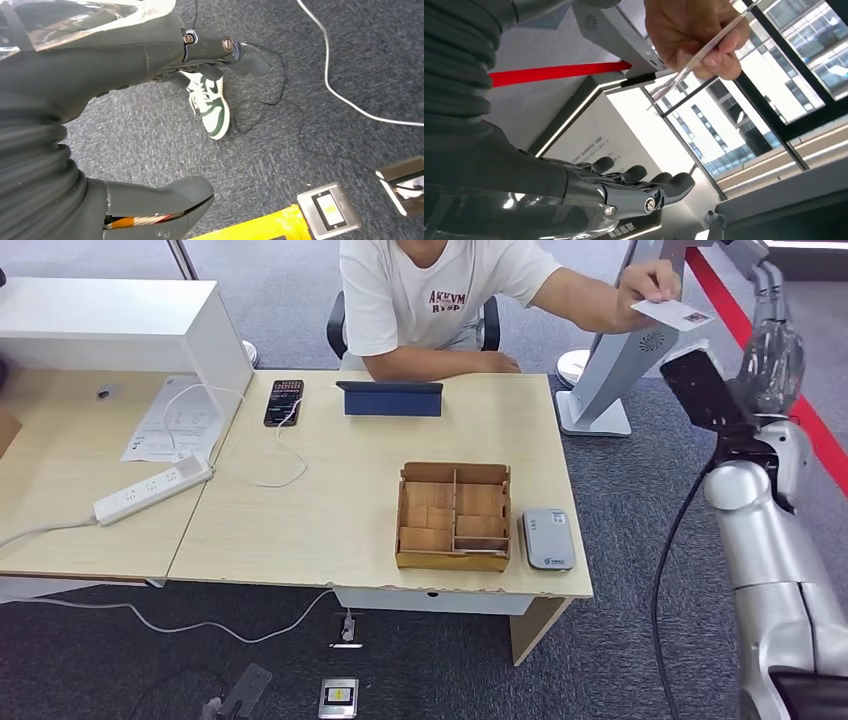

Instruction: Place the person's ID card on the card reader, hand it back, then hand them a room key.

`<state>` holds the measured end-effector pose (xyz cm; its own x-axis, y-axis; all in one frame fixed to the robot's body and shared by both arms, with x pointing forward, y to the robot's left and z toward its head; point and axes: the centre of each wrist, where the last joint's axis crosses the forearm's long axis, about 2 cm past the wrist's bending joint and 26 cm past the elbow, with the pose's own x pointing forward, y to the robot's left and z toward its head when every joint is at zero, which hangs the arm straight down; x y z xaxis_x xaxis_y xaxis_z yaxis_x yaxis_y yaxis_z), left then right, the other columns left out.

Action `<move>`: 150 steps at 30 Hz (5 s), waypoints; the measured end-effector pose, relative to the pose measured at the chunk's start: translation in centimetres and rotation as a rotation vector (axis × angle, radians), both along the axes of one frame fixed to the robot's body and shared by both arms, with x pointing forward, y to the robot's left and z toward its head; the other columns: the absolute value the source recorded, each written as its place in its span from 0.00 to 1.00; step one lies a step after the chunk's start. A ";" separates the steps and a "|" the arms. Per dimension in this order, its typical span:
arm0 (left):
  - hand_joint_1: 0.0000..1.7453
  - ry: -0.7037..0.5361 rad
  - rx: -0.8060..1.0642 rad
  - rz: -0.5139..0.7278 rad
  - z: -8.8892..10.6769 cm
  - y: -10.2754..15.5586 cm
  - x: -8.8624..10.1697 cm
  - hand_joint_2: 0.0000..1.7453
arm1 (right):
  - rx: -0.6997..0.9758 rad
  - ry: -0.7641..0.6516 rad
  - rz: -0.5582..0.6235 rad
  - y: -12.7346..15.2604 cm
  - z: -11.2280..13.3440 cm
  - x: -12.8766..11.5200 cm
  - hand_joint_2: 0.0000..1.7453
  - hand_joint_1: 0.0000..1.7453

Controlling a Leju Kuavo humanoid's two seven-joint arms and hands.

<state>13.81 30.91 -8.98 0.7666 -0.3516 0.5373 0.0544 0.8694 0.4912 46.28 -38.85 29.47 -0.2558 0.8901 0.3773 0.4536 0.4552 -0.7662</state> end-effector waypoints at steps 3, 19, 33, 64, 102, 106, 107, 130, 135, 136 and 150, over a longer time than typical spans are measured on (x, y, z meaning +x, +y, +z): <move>0.00 -0.001 -0.003 -0.004 0.0 -0.1 0.2 1.00 | -0.067 0.050 -0.030 0.2 0.0 0.8 1.00 0.00; 0.00 -0.004 -0.010 -0.004 0.1 -0.1 0.2 1.00 | -0.203 0.198 -0.082 0.9 -0.5 2.4 1.00 0.84; 0.00 0.000 -0.013 0.011 -0.1 -0.1 -0.2 1.00 | -0.184 0.220 -0.055 1.3 -1.3 2.6 1.00 1.00; 0.00 0.025 -0.030 0.069 -0.5 0.1 -1.9 1.00 | -0.159 0.361 -0.027 0.5 -7.4 0.4 1.00 1.00; 0.00 0.057 -0.025 0.084 -0.8 0.4 -2.8 1.00 | -0.185 0.710 -0.006 0.1 -19.4 -6.6 1.00 1.00; 0.00 0.058 -0.024 0.085 -0.8 0.4 -2.8 1.00 | -0.193 0.721 0.009 0.8 -19.9 -6.8 1.00 1.00; 0.00 0.058 -0.023 0.085 -0.8 0.4 -2.8 1.00 | -0.195 0.723 0.013 0.9 -20.0 -6.8 1.00 1.00; 0.00 0.064 -0.020 0.079 -0.7 0.4 -2.7 1.00 | -0.209 0.758 0.048 2.3 -21.2 -7.5 1.00 1.00; 0.00 0.064 -0.019 0.078 -0.7 0.4 -2.7 1.00 | -0.212 0.761 0.049 2.3 -21.3 -7.6 1.00 1.00; 0.00 0.064 -0.019 0.077 -0.7 0.4 -2.7 1.00 | -0.212 0.762 0.049 2.3 -21.3 -7.6 1.00 1.00; 0.00 0.078 -0.020 0.049 -0.6 0.4 -1.9 1.00 | -0.205 0.817 0.050 2.6 -23.1 -9.2 1.00 1.00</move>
<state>11.86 31.34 -9.53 0.8225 -0.3020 0.4819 0.0487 0.8816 0.4694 37.10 -36.24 6.38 -0.0140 0.9560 0.2931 -0.2959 0.2760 -0.9145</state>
